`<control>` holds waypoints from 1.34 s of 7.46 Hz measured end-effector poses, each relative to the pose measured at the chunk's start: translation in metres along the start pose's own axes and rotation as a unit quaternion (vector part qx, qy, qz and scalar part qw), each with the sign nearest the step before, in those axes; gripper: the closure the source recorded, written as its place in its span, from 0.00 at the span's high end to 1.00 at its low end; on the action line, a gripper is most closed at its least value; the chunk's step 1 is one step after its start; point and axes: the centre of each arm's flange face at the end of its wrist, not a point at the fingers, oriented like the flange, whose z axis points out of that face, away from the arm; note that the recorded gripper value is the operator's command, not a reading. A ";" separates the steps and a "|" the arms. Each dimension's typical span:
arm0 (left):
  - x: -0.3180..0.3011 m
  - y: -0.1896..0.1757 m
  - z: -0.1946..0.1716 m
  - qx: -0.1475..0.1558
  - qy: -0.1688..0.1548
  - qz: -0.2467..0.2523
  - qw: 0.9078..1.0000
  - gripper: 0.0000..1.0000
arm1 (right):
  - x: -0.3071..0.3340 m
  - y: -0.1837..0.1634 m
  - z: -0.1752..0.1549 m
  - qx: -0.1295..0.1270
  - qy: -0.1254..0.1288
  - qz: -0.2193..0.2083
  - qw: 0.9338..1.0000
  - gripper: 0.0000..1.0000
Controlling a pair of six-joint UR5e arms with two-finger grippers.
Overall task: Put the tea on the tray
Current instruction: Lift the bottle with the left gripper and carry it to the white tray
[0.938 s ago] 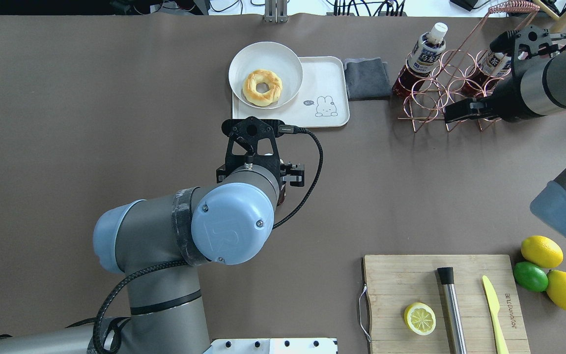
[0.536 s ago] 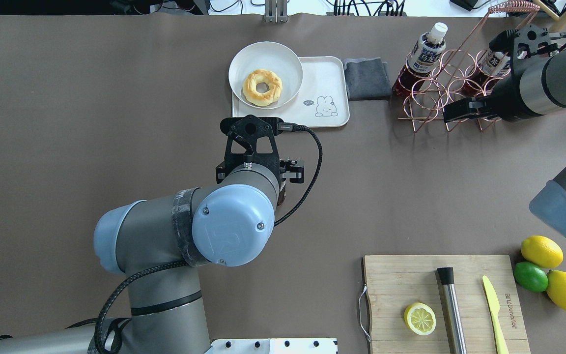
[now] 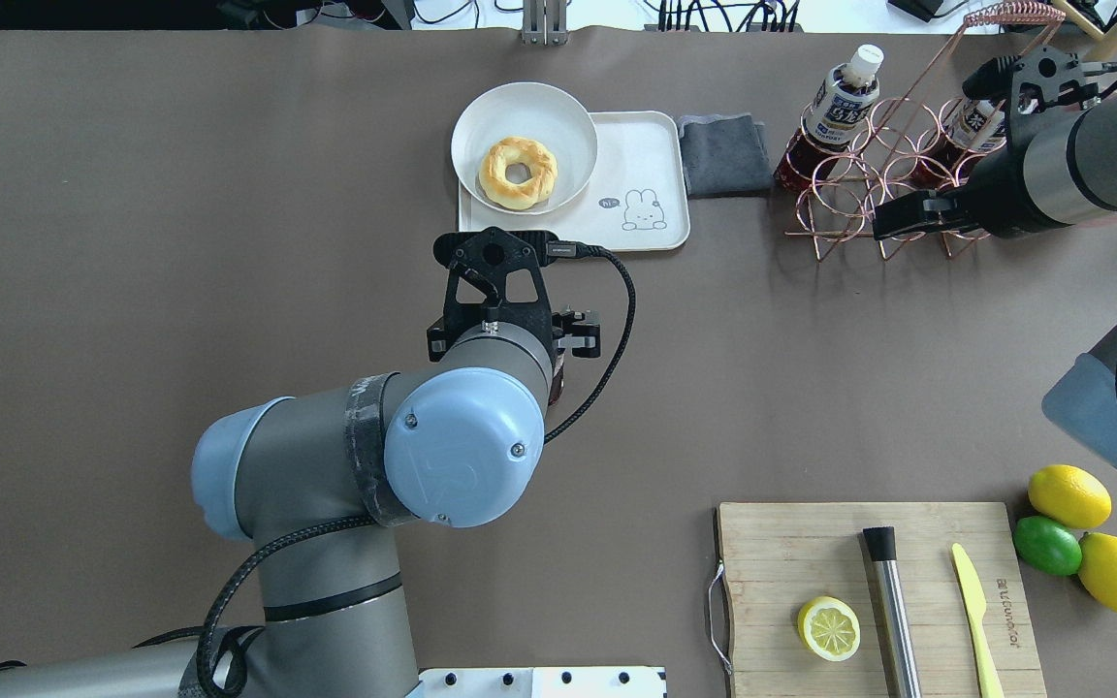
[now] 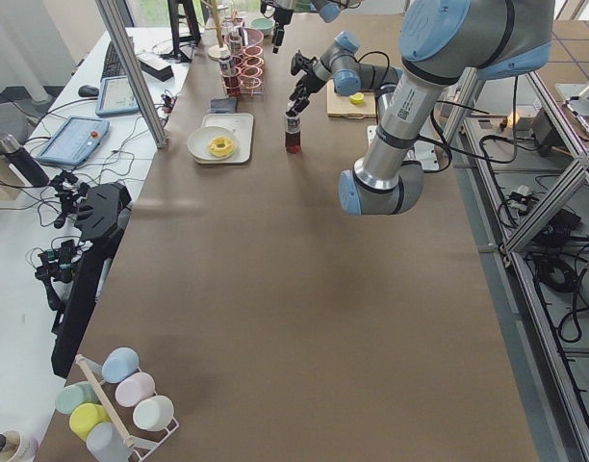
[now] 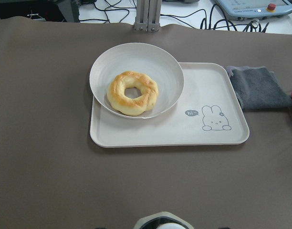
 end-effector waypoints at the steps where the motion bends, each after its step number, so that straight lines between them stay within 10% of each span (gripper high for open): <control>1: 0.001 0.001 0.002 0.000 0.001 -0.002 1.000 0.78 | 0.000 0.000 0.000 0.000 0.000 0.000 1.000 1.00; 2: 0.002 0.002 0.003 0.000 0.002 -0.003 1.000 0.61 | 0.000 0.000 0.000 0.000 0.000 0.000 1.000 1.00; 3: 0.002 0.002 0.003 0.000 0.003 -0.004 1.000 0.01 | 0.000 0.000 0.000 0.000 0.000 0.000 1.000 1.00; 10: 0.012 -0.035 -0.029 0.011 0.034 -0.023 0.999 0.00 | 0.017 -0.007 -0.011 -0.009 -0.010 0.016 1.000 1.00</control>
